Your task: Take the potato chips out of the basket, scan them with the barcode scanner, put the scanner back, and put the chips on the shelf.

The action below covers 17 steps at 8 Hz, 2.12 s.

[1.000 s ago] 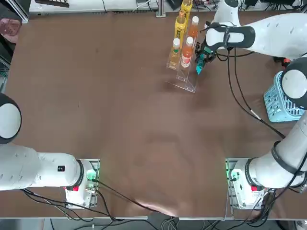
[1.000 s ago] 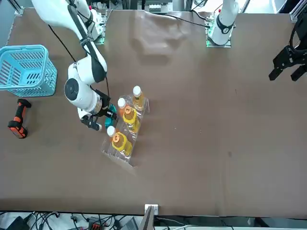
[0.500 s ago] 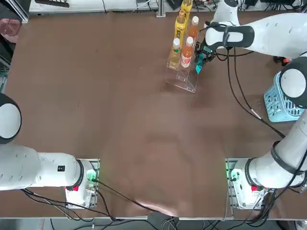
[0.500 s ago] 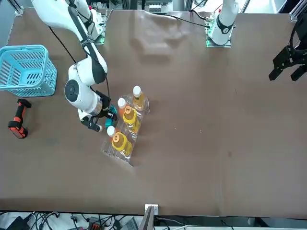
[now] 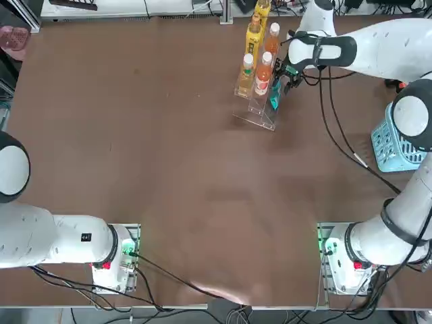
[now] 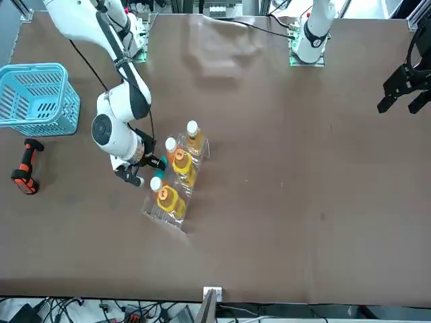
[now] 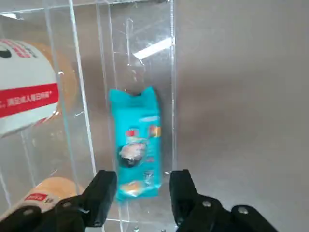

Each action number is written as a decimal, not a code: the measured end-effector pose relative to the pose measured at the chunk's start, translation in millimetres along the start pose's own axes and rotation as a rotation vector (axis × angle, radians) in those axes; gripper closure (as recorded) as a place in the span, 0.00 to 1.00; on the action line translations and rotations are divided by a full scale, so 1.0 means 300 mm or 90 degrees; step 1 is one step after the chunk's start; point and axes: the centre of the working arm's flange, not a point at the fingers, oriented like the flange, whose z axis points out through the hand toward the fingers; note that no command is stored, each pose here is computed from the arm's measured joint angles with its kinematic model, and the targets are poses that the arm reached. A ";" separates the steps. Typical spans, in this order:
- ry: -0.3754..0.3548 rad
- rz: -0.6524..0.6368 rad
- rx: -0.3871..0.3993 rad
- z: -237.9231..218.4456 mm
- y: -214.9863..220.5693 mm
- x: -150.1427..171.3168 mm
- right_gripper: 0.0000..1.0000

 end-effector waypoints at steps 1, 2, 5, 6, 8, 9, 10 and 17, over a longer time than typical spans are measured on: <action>0.003 0.000 0.003 -0.008 -0.005 0.004 0.31; 0.005 0.000 0.004 -0.014 -0.008 0.007 0.27; 0.009 0.004 0.007 -0.031 0.000 0.028 0.00; 0.014 0.009 0.010 -0.058 0.020 0.058 0.00; 0.036 -0.006 0.021 -0.179 0.098 0.157 0.00; 0.032 -0.026 0.017 -0.265 0.164 0.211 0.00; 0.022 -0.048 0.012 -0.357 0.232 0.256 0.00; -0.018 -0.123 -0.117 -1.117 0.444 0.258 0.00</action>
